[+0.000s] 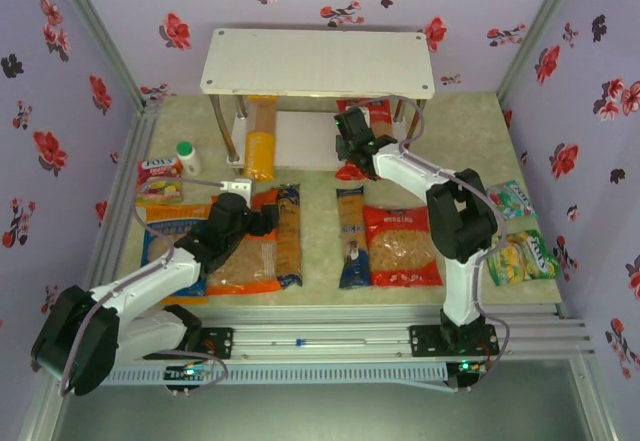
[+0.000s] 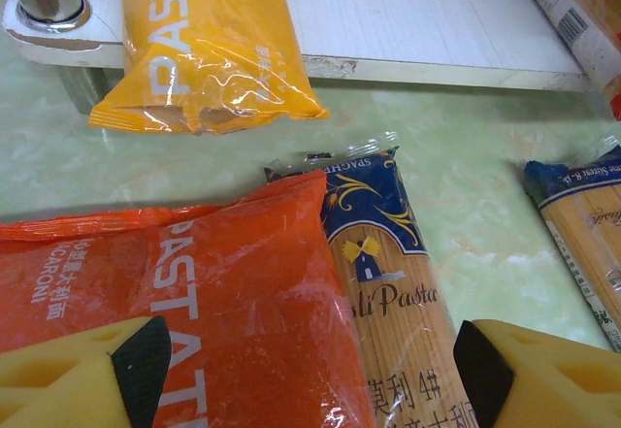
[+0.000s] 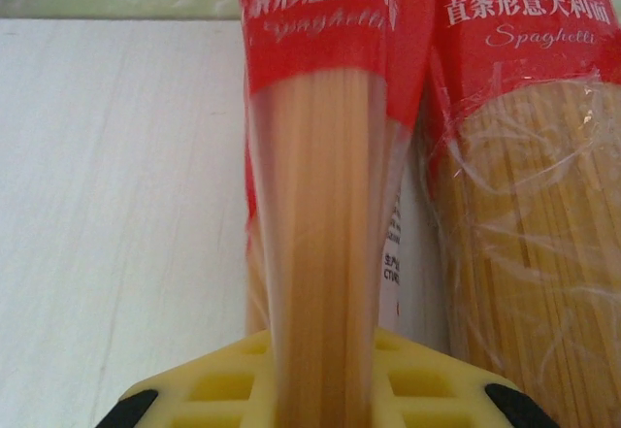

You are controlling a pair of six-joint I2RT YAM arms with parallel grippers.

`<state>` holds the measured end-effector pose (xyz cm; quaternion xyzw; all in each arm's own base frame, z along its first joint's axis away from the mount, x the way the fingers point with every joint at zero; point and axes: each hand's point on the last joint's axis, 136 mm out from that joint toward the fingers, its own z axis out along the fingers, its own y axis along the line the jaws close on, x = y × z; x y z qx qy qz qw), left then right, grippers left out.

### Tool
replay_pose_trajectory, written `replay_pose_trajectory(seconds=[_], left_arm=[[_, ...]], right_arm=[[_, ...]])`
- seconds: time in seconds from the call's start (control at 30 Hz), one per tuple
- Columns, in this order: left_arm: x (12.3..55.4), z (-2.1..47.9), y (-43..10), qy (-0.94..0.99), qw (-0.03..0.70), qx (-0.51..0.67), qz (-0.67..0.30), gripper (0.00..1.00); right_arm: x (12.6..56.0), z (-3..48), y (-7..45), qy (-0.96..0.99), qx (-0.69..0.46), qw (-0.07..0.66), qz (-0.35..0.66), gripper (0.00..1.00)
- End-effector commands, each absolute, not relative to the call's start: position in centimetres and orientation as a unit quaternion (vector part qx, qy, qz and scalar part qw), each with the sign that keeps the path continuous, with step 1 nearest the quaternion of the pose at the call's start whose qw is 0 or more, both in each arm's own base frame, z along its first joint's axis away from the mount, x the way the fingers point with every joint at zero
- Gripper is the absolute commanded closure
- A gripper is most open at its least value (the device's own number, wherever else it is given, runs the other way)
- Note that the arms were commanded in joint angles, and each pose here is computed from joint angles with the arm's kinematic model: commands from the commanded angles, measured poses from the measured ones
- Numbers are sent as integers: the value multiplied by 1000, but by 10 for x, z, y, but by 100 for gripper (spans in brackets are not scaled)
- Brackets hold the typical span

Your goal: Place and organize the pasta boxes and bags onto the shelf

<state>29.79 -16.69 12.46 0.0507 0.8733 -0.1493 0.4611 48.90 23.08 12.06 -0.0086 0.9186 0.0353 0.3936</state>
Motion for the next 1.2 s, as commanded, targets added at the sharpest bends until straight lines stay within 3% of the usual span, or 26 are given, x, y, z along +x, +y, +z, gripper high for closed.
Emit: replay_pose_trajectory(seconds=[0.0,0.17,0.23,0.33,0.77,1.17], left_arm=[[298,136,-172,869,465,59,-157,19],[297,136,-172,869,464,60,-158,19],[296,135,-173,870,463,62,-159,19],[294,134,-176,871,457,69,-164,16],[281,120,-199,884,422,128,-158,12],[282,123,-203,879,429,120,-170,13]], right_arm=[[501,104,214,920,20,391,12,78],[502,95,210,924,28,381,12,77],[501,91,210,926,29,376,13,70],[498,88,209,927,33,372,13,49],[493,111,215,919,23,392,48,20],[465,164,227,884,-4,456,100,17]])
